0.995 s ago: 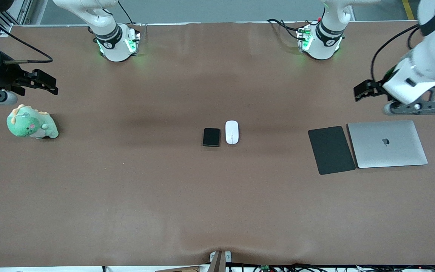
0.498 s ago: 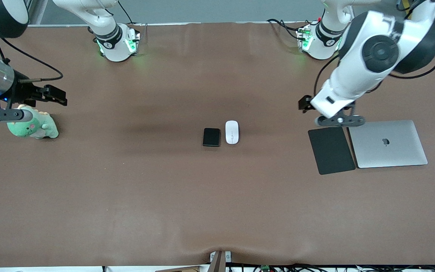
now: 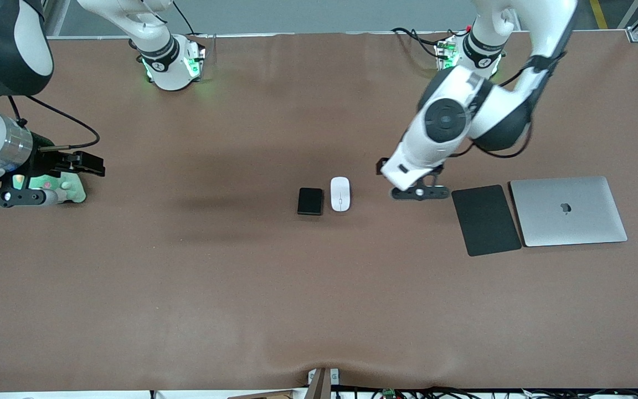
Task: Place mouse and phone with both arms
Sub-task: 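Grasp the white mouse with the left gripper while the right gripper reaches the phone, then carry the mouse to the mouse pad while the right gripper grasps the phone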
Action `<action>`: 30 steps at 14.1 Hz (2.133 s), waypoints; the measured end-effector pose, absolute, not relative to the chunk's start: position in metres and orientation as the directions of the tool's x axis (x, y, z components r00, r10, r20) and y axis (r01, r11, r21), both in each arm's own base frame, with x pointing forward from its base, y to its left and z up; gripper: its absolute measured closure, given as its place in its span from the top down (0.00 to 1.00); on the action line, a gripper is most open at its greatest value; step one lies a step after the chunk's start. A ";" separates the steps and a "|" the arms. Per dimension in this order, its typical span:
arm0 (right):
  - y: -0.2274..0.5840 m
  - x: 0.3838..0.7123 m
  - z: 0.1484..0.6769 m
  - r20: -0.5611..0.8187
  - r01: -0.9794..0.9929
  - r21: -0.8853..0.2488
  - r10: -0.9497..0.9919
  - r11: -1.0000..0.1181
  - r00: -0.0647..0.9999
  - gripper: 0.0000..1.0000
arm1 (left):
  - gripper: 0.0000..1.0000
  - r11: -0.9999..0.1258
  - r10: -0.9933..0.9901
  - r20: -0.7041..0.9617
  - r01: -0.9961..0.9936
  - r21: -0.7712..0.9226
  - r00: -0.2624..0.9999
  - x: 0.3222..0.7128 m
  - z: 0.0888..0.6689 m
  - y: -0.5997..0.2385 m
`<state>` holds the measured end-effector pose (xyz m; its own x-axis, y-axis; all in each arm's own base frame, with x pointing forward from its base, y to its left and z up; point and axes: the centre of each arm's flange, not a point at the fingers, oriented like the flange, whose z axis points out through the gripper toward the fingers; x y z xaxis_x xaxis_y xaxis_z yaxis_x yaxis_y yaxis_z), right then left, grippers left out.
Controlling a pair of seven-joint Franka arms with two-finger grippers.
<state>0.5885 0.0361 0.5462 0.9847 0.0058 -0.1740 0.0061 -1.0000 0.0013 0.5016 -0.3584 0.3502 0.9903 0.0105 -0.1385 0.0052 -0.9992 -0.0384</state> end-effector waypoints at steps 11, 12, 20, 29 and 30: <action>0.051 0.600 0.520 -0.203 -0.066 0.018 -0.068 -0.998 0.977 1.00 | 0.95 -0.997 0.075 -0.085 0.075 -0.005 0.994 0.459 0.226 -0.455; 0.056 0.601 0.517 -0.205 -0.079 0.023 -0.082 -0.997 0.975 1.00 | 0.95 -0.996 0.087 -0.074 0.087 -0.012 0.993 0.459 0.220 -0.462; 0.108 0.597 0.505 -0.225 -0.123 0.038 -0.129 -0.992 0.966 1.00 | 0.90 -0.995 0.099 -0.066 0.100 0.002 0.993 0.460 0.191 -0.485; 0.222 0.577 0.484 -0.154 -0.041 -0.012 -0.038 -0.999 0.987 1.00 | 0.76 -0.997 0.079 -0.047 0.078 -0.026 0.996 0.464 0.177 -0.478; 0.235 0.574 0.481 -0.144 -0.024 -0.021 -0.020 -0.999 0.989 1.00 | 0.72 -0.997 0.079 -0.048 0.078 -0.026 0.996 0.464 0.176 -0.478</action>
<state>0.5736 0.2345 0.4806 0.9894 -0.0205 -0.1438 -0.0237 -0.9995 -0.0210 0.4644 -0.4780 0.1762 0.9957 0.0794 -0.0478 0.0782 -0.9966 -0.0264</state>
